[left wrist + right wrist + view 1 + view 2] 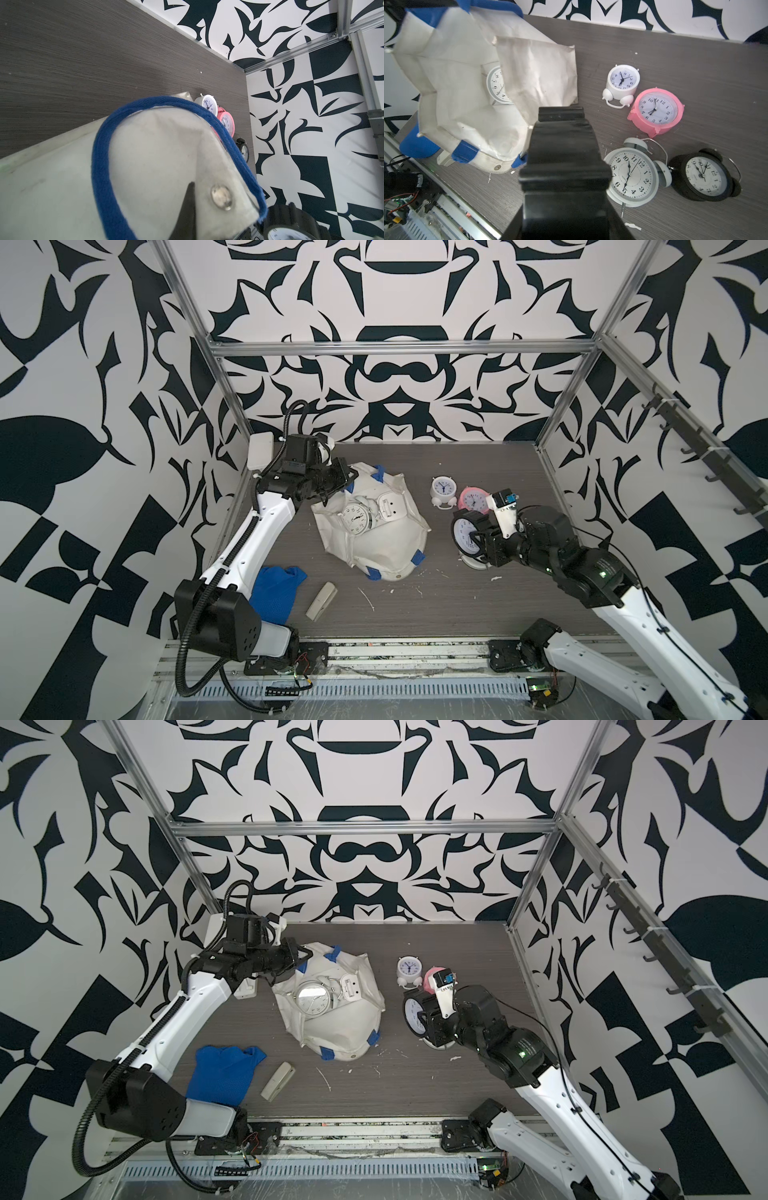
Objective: Take the alarm clock out of the canvas bag
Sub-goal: Pick up the alarm from the canvas bag, then place the alarm at the center of the board.
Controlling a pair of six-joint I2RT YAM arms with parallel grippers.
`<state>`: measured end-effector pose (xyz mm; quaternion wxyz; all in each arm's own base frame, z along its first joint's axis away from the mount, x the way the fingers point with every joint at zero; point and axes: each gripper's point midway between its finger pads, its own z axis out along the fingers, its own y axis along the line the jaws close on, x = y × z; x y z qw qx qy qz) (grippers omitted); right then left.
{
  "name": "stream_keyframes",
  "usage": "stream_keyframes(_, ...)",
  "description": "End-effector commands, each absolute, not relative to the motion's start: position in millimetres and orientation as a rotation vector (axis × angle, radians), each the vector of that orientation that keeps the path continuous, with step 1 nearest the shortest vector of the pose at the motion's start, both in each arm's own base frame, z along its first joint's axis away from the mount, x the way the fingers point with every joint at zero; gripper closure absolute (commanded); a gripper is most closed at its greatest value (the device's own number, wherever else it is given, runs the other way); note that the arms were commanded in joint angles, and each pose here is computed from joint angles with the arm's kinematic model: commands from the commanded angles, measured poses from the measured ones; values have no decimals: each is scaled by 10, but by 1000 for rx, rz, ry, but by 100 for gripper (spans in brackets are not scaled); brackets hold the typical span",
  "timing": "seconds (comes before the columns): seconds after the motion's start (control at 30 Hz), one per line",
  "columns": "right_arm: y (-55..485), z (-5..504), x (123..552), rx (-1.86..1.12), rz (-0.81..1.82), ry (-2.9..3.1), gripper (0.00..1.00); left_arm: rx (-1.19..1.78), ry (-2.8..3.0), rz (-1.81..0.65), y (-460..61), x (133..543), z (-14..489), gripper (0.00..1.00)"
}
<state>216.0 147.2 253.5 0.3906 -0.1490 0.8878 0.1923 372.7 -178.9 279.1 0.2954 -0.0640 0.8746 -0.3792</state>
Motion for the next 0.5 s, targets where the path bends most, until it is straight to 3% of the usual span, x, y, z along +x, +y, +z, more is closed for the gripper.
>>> stream_keyframes(0.0, 1657, 2609, 2419, -311, 606, 2187, 66, -217, 2265, -988, -1647, 3695, 2983, 100)
stream_keyframes(0.2, 1906, 2406, 2799, -284, 807, 2200, 66, -288, 2249, -937, -1452, 3676, 2976, 100)
stream_keyframes(0.47, 2037, 2005, 3290, -239, 859, 2263, 69, -317, 2242, -919, -1313, 3646, 2974, 100)
